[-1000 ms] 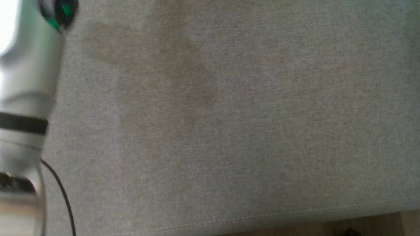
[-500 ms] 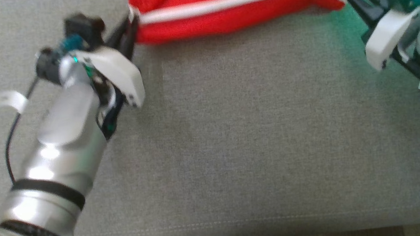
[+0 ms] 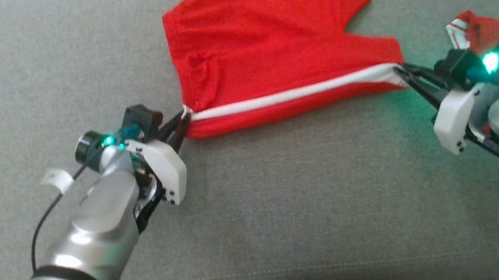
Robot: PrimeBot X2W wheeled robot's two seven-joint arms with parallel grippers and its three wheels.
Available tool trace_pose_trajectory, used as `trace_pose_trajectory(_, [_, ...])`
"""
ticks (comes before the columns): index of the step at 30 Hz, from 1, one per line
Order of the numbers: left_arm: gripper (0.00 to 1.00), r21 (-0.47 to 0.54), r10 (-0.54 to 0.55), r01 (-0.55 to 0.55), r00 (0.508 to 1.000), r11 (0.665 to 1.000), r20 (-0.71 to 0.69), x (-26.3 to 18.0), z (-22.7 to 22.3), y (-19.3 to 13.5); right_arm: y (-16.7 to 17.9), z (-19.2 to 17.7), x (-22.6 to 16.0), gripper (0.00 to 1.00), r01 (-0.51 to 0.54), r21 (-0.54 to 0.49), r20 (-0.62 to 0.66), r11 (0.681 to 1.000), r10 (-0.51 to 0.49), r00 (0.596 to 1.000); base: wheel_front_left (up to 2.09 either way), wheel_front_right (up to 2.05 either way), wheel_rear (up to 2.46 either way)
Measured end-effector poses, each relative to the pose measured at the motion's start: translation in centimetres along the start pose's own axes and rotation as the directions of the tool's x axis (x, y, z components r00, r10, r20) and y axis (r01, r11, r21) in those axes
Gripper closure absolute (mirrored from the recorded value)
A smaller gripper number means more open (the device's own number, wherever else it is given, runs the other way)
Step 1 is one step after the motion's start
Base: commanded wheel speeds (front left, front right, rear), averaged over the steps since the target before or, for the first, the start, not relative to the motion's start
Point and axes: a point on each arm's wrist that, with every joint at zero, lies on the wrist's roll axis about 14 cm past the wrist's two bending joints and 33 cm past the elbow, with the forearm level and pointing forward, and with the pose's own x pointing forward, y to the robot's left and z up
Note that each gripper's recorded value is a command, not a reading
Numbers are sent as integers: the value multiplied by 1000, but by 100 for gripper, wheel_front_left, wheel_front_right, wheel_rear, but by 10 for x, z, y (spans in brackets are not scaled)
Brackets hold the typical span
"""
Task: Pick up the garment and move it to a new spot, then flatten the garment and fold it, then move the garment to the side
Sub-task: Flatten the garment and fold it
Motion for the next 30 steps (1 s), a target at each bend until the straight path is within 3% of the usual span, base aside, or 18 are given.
trace_pose_trajectory(20, [100, -57, -119, 119, 993, 991, 12, -77, -20, -68, 67, -33, -98, 100, -127, 27, -176, 992, 130, 976, 0, 0, 0])
trace_pose_trajectory(25, [100, -78, -120, 125, 991, 989, 64, -85, -3, -72, 60, -26, -105, 100, -131, 38, -170, 991, 135, 976, 0, 0, 0])
trace_pose_trajectory(30, [100, -111, -63, 81, 984, 991, 165, -83, 32, -58, 31, -1, -94, 100, -97, -12, -125, 995, 95, 988, 0, 0, 0])
